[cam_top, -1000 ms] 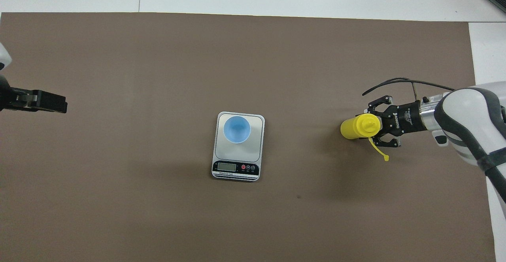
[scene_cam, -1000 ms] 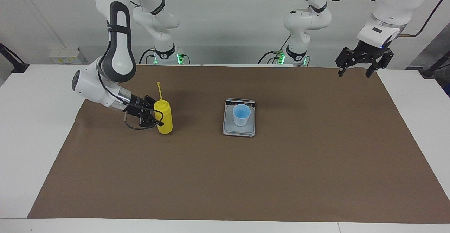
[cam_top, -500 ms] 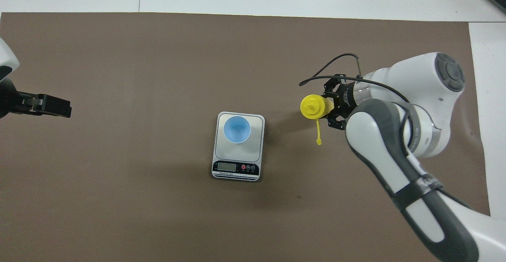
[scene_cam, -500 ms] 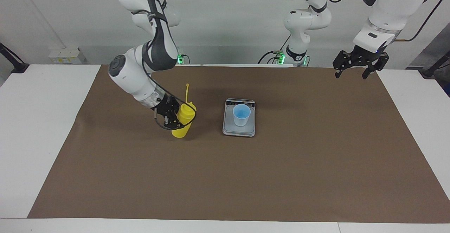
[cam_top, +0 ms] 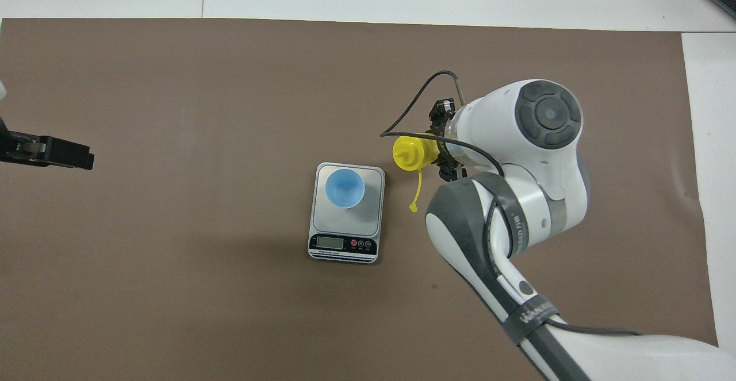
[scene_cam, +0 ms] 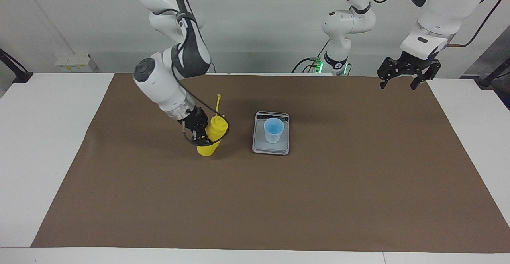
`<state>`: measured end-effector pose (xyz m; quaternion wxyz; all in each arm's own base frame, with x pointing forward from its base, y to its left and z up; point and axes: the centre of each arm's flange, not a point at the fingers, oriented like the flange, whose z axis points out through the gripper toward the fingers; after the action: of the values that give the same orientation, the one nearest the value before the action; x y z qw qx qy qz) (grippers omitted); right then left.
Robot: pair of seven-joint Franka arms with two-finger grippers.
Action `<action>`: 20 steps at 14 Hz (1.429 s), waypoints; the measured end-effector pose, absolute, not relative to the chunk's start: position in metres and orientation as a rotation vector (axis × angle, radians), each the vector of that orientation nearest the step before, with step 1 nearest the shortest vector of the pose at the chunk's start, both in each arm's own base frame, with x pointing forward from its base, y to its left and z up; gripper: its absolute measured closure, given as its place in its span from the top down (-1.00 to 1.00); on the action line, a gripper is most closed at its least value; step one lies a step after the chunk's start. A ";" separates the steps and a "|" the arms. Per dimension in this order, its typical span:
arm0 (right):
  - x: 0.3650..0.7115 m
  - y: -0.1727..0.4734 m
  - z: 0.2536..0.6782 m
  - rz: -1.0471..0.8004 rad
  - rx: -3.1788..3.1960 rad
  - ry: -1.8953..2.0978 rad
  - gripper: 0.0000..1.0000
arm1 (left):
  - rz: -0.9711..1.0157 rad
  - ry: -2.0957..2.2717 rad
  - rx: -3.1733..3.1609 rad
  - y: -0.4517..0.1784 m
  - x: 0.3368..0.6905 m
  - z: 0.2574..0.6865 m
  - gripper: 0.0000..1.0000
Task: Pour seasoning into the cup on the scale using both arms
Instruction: 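Lift the yellow bottle with the right gripper and move it over the cup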
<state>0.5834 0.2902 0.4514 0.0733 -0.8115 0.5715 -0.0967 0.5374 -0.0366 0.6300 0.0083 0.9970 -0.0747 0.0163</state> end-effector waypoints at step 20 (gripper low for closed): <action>0.539 0.414 0.403 -1.794 -2.424 0.909 0.04 | 0.048 -0.237 3.116 -0.037 0.537 0.629 1.00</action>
<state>0.5387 0.4139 0.4035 -0.0042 -0.7696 0.2886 -0.5696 0.5373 -0.0373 0.6292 0.0083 0.9970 -0.0759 0.0154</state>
